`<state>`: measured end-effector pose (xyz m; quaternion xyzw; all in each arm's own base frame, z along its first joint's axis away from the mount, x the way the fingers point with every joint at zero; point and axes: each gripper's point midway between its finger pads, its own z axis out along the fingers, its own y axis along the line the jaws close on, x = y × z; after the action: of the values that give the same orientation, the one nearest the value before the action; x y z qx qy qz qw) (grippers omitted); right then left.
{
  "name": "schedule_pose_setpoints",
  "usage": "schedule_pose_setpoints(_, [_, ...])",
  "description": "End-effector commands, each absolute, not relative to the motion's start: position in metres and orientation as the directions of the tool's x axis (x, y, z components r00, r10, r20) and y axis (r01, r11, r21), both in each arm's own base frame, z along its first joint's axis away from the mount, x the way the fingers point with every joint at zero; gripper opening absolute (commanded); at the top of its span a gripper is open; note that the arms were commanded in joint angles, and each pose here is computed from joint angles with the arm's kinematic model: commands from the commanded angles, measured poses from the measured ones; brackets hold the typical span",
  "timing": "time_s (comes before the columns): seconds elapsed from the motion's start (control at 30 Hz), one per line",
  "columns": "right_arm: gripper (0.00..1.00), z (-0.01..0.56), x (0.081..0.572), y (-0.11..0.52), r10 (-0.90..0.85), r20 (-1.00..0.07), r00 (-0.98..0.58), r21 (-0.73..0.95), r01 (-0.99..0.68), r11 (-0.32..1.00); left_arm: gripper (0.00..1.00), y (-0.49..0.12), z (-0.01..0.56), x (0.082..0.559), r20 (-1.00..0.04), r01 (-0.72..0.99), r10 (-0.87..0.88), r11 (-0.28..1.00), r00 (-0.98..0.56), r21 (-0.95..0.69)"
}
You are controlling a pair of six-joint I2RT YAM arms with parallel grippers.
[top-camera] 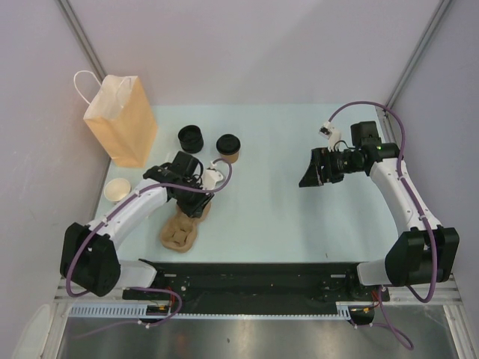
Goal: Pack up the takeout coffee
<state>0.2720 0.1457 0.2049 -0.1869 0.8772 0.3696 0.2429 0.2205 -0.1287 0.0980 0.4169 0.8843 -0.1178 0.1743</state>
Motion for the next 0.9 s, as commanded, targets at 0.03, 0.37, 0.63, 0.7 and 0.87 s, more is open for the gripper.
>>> schedule_pose_setpoints(0.03, [0.85,0.214,0.271,0.145,-0.151,-0.603,-0.784,0.535,-0.537,0.653,0.37,-0.127,0.095,0.221,-0.37,0.78,0.717,0.625,-0.59,-0.032])
schedule_pose_setpoints(0.37, [0.85,0.212,0.272,0.145,-0.148,-0.598,-0.788,0.539,-0.532,0.654,0.3,-0.127,0.088,0.219,-0.331,0.795,0.744,0.606,-0.581,-0.034])
schedule_pose_setpoints(0.63, [0.85,0.212,0.272,0.144,-0.144,-0.597,-0.79,0.544,-0.53,0.651,0.13,-0.132,0.1,0.219,-0.356,0.803,0.741,0.594,-0.569,-0.045])
schedule_pose_setpoints(0.7, [0.85,0.213,0.272,0.145,-0.147,-0.599,-0.787,0.543,-0.534,0.648,0.13,-0.132,0.103,0.218,-0.361,0.804,0.74,0.593,-0.567,-0.046])
schedule_pose_setpoints(0.87, [0.85,0.212,0.272,0.146,-0.144,-0.595,-0.791,0.549,-0.53,0.646,0.1,-0.132,0.115,0.218,-0.377,0.805,0.738,0.593,-0.559,-0.032])
